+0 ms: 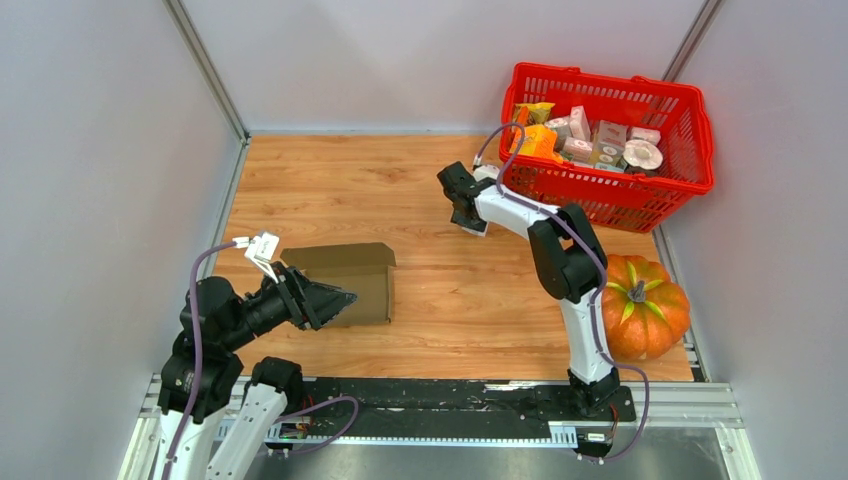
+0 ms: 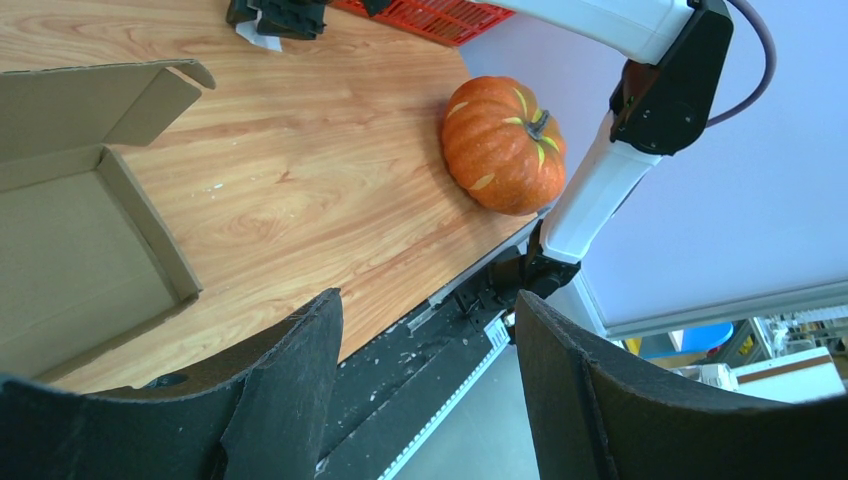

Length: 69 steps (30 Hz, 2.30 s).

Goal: Fold the paper box

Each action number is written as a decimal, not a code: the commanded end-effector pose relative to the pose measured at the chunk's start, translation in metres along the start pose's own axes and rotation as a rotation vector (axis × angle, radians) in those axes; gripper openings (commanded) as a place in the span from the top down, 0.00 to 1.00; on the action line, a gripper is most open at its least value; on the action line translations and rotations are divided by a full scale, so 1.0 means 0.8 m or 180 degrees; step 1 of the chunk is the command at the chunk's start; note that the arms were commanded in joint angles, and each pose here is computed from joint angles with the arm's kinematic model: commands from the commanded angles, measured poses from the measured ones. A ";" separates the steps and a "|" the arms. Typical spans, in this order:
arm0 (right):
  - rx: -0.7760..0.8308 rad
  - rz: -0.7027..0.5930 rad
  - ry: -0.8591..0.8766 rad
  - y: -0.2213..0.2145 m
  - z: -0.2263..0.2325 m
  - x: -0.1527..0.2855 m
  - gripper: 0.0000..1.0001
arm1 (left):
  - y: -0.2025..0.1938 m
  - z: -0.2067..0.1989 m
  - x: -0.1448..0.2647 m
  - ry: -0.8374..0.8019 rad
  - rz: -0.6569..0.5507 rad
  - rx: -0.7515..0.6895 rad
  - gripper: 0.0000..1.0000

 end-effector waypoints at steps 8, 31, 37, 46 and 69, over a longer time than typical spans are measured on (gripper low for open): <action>0.0239 -0.0186 0.0119 0.018 -0.016 0.023 0.81 | 0.009 -0.013 0.010 -0.0054 -0.0111 -0.0091 0.30; 0.1669 -0.0097 0.2437 -0.221 -0.016 0.304 0.80 | 0.015 0.045 0.029 0.1027 0.0061 -0.0425 0.30; 0.2023 -0.0090 0.3094 -0.279 0.064 0.379 0.78 | 0.029 0.051 0.058 0.1442 -0.0035 -0.0570 0.30; 0.2594 -0.0682 0.2987 -0.276 0.160 0.356 0.41 | 0.026 0.039 0.090 0.1577 -0.0158 -0.0566 0.30; 0.2729 -0.0420 0.3144 -0.171 0.054 0.277 0.19 | 0.000 0.054 0.040 0.1190 0.0008 -0.0299 0.31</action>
Point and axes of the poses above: each gripper's point midway between its finger pads, its own x axis back along the fingers, its own z axis along the line the jaws close on, y = z × x, the point moved 2 cm from there along x, back along the fingers, and after that the axes turned 11 degrees about -x, right-handed, at the moved point
